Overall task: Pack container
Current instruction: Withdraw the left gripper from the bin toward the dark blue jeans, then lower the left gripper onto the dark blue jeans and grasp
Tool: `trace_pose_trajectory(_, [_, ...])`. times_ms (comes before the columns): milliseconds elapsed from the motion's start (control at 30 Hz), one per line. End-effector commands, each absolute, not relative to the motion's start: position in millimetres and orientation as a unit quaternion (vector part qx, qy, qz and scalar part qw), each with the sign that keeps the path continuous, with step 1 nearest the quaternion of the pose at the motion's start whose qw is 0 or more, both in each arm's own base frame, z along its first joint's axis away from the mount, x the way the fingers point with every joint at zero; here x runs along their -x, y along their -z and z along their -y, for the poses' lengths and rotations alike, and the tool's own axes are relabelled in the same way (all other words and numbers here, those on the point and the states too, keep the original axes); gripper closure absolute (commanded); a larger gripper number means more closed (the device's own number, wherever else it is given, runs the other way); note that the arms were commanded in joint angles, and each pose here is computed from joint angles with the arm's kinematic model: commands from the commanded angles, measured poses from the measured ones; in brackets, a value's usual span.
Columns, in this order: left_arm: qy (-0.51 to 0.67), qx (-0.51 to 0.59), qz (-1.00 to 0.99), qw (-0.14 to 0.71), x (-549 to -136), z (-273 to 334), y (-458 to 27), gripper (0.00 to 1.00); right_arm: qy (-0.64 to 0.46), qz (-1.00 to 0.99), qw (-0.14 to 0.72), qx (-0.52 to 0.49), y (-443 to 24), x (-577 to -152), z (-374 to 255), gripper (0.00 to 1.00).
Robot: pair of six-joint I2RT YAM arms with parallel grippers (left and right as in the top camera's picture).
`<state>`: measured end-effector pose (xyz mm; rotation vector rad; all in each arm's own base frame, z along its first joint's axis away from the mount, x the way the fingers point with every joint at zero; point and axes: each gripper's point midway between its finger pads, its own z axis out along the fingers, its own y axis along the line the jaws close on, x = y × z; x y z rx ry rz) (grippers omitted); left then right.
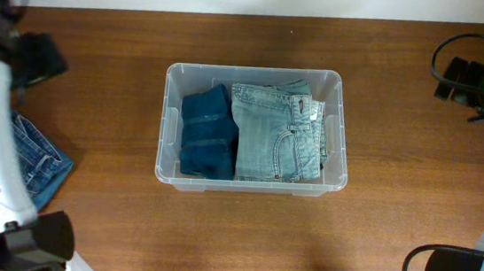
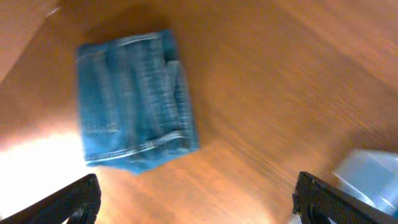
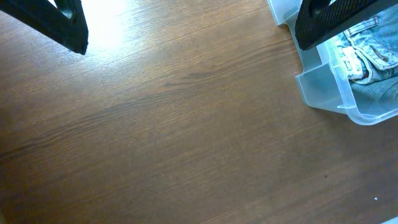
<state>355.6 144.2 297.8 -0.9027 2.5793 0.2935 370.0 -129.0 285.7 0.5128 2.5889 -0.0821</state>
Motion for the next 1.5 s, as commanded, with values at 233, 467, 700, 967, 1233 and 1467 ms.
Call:
trace_pose_trajectory(233, [-0.125, 0.491, -0.845, 0.171, -294, -244, -288, 0.01, 0.032, -0.949, 0.249, -0.192, -286, -371, 131, 0.02])
trace_pose_trajectory(467, [-0.132, 0.52, -0.836, 0.119, -277, -271, -231, 0.19, 0.032, -0.949, 0.249, -0.192, -286, -371, 131, 0.02])
trace_pose_trajectory(700, [-0.128, 0.545, -0.826, 0.065, -253, -282, -166, 1.0, 0.032, -0.949, 0.249, -0.192, -286, -371, 131, 0.01])
trace_pose_trajectory(967, [-0.12, 0.547, -0.828, 0.027, -233, -273, -84, 1.0, 0.032, -0.949, 0.249, -0.192, -286, -371, 131, 0.02])
trace_pose_trajectory(1233, [-0.097, 0.494, -0.862, 0.055, -244, -267, -43, 1.0, 0.032, -0.949, 0.249, -0.192, -286, -371, 131, 0.02])
trace_pose_trajectory(1467, [-0.074, 0.485, -0.867, 0.085, -259, -267, -39, 1.0, 0.032, -0.949, 0.249, -0.192, -286, -371, 131, 0.01])
